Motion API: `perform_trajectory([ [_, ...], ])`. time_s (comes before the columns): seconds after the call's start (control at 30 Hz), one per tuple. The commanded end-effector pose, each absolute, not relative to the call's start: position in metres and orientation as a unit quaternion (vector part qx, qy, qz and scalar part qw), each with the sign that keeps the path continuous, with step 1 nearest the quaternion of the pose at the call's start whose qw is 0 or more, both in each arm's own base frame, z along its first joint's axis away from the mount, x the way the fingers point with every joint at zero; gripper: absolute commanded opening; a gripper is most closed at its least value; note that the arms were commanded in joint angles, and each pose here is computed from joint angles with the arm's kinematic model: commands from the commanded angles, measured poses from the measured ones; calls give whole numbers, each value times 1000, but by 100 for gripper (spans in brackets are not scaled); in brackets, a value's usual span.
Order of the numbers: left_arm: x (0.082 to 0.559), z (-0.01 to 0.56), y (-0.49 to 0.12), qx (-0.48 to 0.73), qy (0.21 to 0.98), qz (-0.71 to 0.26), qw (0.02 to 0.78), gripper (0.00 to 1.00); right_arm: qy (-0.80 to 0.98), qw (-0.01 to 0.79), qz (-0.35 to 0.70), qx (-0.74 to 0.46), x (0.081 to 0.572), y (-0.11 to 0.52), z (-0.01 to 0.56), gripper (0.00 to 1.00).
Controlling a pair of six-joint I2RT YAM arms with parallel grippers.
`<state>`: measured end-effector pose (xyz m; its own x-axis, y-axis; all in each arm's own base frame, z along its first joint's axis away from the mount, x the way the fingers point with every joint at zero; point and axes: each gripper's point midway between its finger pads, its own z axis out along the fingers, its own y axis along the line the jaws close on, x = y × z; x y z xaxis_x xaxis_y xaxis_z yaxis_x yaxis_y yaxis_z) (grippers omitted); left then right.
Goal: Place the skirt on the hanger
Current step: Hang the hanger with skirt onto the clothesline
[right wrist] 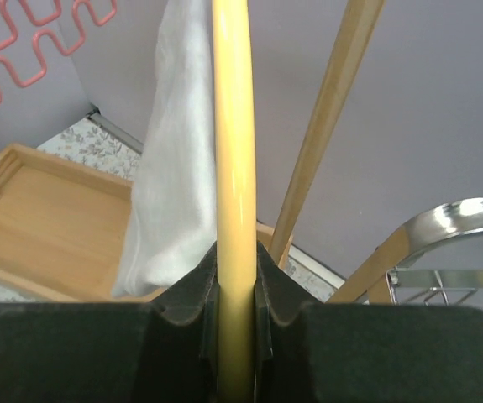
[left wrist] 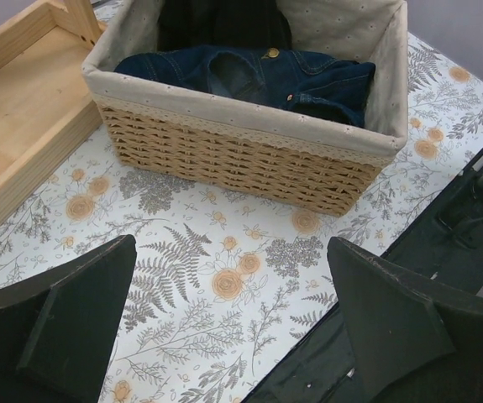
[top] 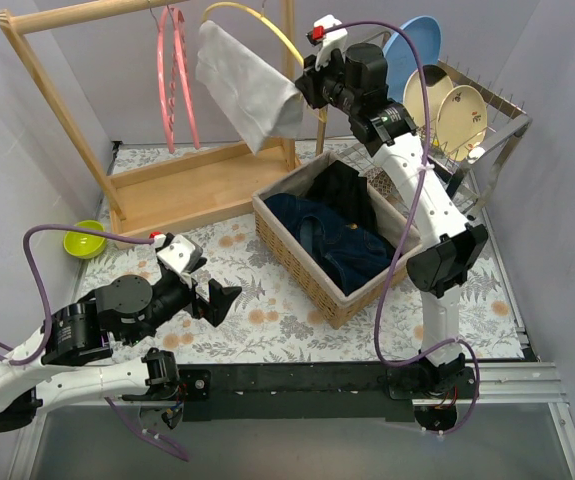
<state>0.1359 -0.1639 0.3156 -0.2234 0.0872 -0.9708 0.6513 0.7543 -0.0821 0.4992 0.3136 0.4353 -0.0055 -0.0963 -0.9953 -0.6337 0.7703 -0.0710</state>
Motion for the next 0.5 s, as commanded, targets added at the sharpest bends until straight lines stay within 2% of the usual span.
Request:
perform_trajectory([
  [0.0, 140, 317, -165, 236, 743, -244, 577, 98, 561, 768, 218, -220, 492, 303, 544, 1],
  [0.27, 141, 318, -167, 231, 741, -250, 580, 98, 547, 777, 213, -225, 502, 309, 540, 1],
  [0.47, 140, 316, -173, 229, 744, -256, 573, 98, 547, 766, 228, -249, 518, 331, 511, 1],
])
